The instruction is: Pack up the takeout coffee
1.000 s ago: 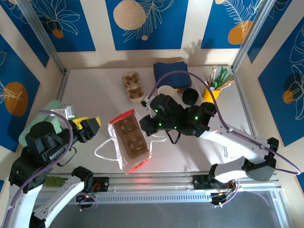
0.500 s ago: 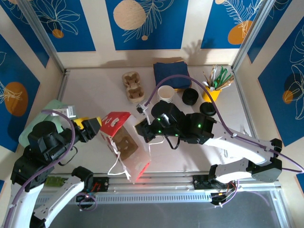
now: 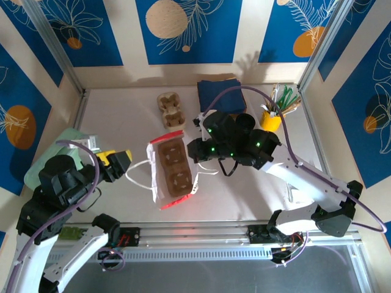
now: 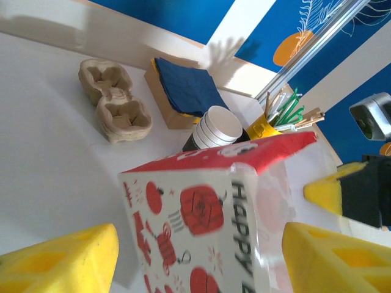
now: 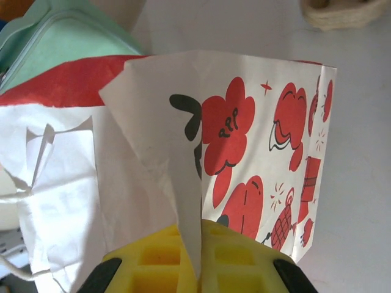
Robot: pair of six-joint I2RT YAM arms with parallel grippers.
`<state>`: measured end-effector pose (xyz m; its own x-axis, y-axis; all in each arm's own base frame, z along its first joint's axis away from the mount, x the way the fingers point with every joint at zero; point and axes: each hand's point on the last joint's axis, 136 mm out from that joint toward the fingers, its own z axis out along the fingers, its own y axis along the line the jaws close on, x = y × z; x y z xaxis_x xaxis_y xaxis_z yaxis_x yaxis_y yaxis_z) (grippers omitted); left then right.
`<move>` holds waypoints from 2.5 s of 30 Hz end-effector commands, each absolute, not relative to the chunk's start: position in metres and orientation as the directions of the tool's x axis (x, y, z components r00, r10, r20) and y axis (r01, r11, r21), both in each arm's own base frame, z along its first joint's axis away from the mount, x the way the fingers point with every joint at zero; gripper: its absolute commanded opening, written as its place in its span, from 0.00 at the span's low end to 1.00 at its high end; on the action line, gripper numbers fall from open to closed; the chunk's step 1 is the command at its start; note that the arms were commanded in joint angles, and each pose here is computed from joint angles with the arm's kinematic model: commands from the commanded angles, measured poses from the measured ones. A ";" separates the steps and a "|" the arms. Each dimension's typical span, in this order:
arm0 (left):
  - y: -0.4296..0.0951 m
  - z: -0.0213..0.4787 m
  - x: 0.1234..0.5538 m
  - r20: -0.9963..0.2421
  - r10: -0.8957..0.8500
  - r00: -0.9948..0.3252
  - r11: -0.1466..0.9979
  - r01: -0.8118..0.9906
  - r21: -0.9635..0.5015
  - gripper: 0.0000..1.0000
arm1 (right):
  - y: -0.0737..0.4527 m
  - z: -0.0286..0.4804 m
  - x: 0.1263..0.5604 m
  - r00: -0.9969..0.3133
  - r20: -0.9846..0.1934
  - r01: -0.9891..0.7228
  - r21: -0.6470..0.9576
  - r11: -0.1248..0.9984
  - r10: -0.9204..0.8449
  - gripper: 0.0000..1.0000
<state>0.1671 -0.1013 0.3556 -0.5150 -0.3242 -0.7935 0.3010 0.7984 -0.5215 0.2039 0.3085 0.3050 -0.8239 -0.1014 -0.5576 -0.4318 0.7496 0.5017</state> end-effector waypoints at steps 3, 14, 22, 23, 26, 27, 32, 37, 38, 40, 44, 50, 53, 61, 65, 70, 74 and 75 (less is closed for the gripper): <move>-0.102 0.357 0.169 -0.800 -0.330 -0.502 0.795 0.309 -0.522 0.71 | 0.305 0.308 0.205 -0.901 -0.431 -0.340 0.624 0.704 -0.053 0.00; -0.104 0.355 0.171 -0.794 -0.334 -0.508 0.790 0.308 -0.530 0.71 | 0.292 0.299 0.237 -0.939 -0.345 -0.248 0.690 0.680 0.008 0.00; -0.103 0.353 0.169 -0.792 -0.333 -0.511 0.792 0.304 -0.529 0.71 | 0.293 0.283 0.257 -0.959 -0.285 -0.213 0.710 0.672 -0.003 0.00; -0.103 0.353 0.169 -0.793 -0.333 -0.511 0.793 0.303 -0.529 0.71 | 0.293 0.280 0.260 -0.961 -0.276 -0.206 0.709 0.674 -0.003 0.00; -0.102 0.352 0.169 -0.793 -0.331 -0.511 0.795 0.302 -0.526 0.71 | 0.291 0.275 0.267 -0.963 -0.271 -0.203 0.704 0.681 -0.006 0.00; -0.102 0.352 0.168 -0.793 -0.332 -0.510 0.795 0.302 -0.527 0.71 | 0.290 0.274 0.269 -0.963 -0.271 -0.202 0.701 0.684 -0.006 0.00; -0.100 0.352 0.167 -0.796 -0.330 -0.507 0.800 0.298 -0.521 0.71 | 0.285 0.271 0.281 -0.963 -0.269 -0.195 0.706 0.681 0.004 0.00; -0.099 0.351 0.166 -0.798 -0.329 -0.505 0.802 0.297 -0.518 0.72 | 0.285 0.271 0.292 -0.961 -0.276 -0.205 0.714 0.669 0.000 0.00; -0.099 0.351 0.166 -0.798 -0.328 -0.506 0.802 0.296 -0.518 0.72 | 0.285 0.270 0.294 -0.961 -0.278 -0.208 0.714 0.668 -0.002 0.00; -0.099 0.351 0.166 -0.798 -0.329 -0.506 0.801 0.297 -0.519 0.72 | 0.285 0.270 0.299 -0.960 -0.279 -0.212 0.715 0.666 -0.006 0.00; -0.099 0.351 0.166 -0.797 -0.330 -0.506 0.801 0.297 -0.520 0.72 | 0.286 0.268 0.309 -0.960 -0.280 -0.217 0.712 0.668 -0.013 0.00; -0.100 0.353 0.167 -0.799 -0.330 -0.503 0.800 0.300 -0.519 0.72 | 0.283 0.263 0.322 -0.963 -0.270 -0.206 0.707 0.676 -0.011 0.00; -0.100 0.353 0.167 -0.799 -0.327 -0.505 0.801 0.301 -0.518 0.72 | 0.280 0.262 0.327 -0.964 -0.267 -0.202 0.704 0.681 -0.009 0.00; -0.101 0.353 0.169 -0.800 -0.324 -0.505 0.803 0.301 -0.515 0.72 | 0.272 0.265 0.330 -0.969 -0.247 -0.194 0.703 0.685 -0.022 0.00; -0.101 0.353 0.169 -0.800 -0.324 -0.504 0.802 0.302 -0.515 0.72 | 0.270 0.263 0.330 -0.970 -0.241 -0.193 0.701 0.686 -0.027 0.00; -0.101 0.354 0.169 -0.801 -0.322 -0.505 0.803 0.304 -0.514 0.72 | 0.267 0.260 0.331 -0.975 -0.219 -0.178 0.703 0.688 -0.028 0.02; -0.101 0.353 0.169 -0.800 -0.323 -0.505 0.802 0.303 -0.515 0.72 | 0.265 0.257 0.329 -0.979 -0.199 -0.171 0.694 0.700 -0.042 0.09; -0.101 0.353 0.169 -0.800 -0.323 -0.506 0.802 0.303 -0.515 0.72 | 0.265 0.258 0.329 -0.978 -0.203 -0.174 0.693 0.700 -0.042 0.11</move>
